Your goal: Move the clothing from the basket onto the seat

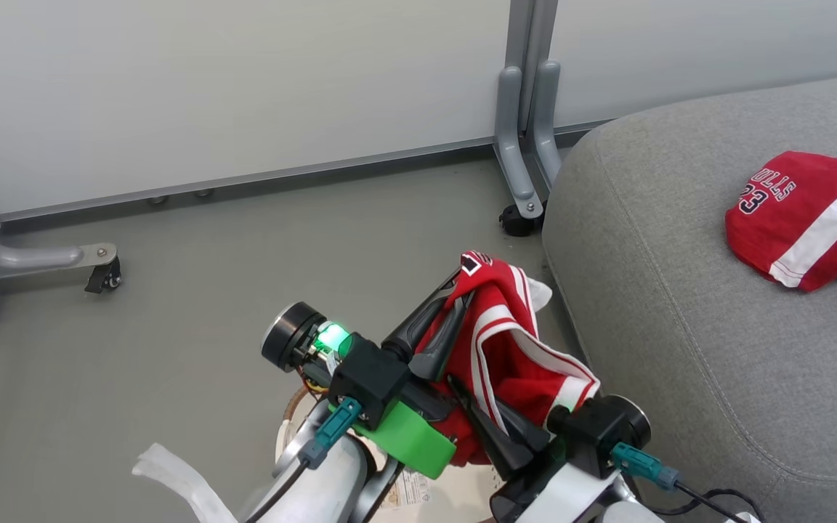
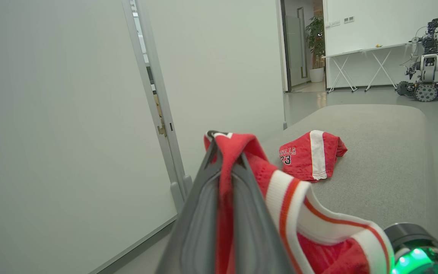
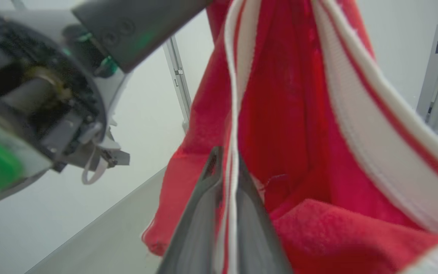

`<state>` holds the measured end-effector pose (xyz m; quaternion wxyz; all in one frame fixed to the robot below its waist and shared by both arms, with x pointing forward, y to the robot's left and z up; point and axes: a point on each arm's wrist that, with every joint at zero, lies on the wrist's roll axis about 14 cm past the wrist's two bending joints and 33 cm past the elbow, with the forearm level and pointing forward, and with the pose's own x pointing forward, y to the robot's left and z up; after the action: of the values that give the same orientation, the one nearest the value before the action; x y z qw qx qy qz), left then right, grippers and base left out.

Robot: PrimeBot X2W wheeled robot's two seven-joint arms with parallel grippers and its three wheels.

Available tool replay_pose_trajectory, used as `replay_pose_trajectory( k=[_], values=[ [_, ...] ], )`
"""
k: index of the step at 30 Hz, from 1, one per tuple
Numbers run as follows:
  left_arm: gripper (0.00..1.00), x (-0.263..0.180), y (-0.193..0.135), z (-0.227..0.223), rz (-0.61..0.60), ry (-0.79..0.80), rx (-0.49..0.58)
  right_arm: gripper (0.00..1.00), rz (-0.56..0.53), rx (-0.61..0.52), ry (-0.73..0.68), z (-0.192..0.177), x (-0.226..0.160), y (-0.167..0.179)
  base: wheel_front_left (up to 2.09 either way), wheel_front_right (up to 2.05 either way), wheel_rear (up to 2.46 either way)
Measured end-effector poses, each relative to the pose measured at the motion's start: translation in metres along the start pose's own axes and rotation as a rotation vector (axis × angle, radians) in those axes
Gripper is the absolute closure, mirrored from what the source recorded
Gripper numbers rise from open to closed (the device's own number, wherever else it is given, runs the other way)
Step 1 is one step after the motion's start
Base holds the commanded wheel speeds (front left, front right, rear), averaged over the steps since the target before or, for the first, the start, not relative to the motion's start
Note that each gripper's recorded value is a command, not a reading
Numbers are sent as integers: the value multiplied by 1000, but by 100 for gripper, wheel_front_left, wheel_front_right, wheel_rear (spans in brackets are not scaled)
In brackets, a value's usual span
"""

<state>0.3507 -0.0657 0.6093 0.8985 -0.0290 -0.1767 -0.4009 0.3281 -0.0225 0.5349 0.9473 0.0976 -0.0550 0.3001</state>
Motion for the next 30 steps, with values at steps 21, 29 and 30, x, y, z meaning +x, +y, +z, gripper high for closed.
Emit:
replay_pose_trajectory(
  k=[21, 29, 30],
  values=[
    [0, -8, 23, -29, 76, 89, 40, 100, -58, 5, -69, 22, 3, -21, 0, 0, 0],
    [0, -17, 33, -30, 118, 98, 41, 100, -59, -5, -82, 26, 5, -23, 0, 0, 0],
    [0, -18, 34, -30, 121, 95, 44, 100, -58, -6, -82, 27, 5, -22, 0, 0, 0]
  ],
)
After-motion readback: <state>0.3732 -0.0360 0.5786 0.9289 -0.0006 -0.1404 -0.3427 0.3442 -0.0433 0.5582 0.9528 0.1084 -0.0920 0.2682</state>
